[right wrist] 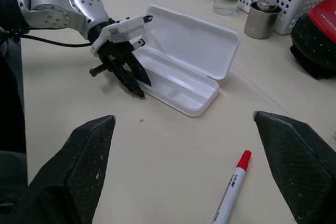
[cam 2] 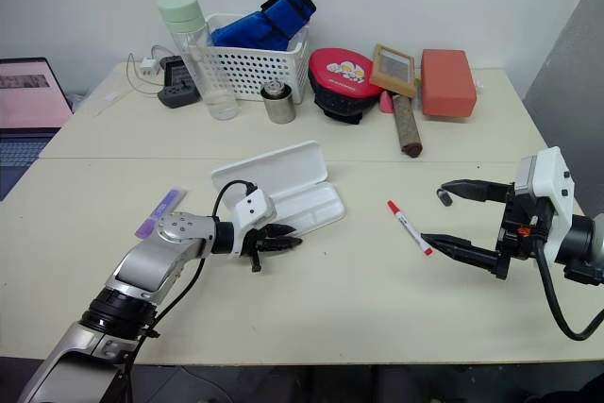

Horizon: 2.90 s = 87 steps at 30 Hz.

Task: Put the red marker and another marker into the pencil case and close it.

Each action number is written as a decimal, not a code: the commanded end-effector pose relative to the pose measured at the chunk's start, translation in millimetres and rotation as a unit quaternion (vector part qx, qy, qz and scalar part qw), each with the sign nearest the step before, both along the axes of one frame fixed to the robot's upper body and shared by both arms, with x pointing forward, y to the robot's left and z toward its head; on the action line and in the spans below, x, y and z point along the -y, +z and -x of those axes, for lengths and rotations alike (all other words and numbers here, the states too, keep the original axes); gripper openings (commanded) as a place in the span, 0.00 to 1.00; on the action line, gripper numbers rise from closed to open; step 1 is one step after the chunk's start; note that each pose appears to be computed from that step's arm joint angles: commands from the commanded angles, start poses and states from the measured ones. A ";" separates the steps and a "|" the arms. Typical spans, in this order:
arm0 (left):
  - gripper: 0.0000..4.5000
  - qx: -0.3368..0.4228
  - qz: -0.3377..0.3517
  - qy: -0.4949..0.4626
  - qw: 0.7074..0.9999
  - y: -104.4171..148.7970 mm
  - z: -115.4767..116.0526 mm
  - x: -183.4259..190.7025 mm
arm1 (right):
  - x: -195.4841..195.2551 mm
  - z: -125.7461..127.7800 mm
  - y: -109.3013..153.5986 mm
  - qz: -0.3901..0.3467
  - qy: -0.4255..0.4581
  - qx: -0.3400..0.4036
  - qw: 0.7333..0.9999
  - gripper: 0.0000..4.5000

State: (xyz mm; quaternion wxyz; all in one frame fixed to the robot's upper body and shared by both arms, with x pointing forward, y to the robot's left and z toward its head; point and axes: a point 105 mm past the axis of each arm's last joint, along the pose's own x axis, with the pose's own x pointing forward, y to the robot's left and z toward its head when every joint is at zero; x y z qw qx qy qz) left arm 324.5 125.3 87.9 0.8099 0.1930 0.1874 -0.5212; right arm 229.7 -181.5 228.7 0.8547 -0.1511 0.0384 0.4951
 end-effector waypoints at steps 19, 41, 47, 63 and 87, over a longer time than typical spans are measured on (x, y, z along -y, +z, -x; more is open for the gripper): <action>0.01 -0.004 -0.029 -0.157 0.987 5.0 42.6 23.0 | 0.5 16.6 11.2 0.008 0.006 0.015 1.000 1.00; 0.01 -0.046 -0.043 -0.177 0.982 -9.5 87.0 22.4 | -0.1 25.6 -1.5 0.020 0.007 -0.009 1.000 1.00; 0.13 -0.051 -0.036 -0.169 0.984 -8.3 87.6 22.3 | -0.4 23.5 -2.0 0.020 0.009 -0.008 1.000 1.00; 0.58 -0.076 0.022 -0.161 0.984 18.4 99.7 25.4 | -1.2 23.1 -4.0 0.017 0.012 -0.006 1.000 1.00; 0.98 0.067 0.150 0.119 0.979 124.1 39.8 -60.5 | -8.9 1.6 4.4 -0.008 0.033 -0.001 0.999 1.00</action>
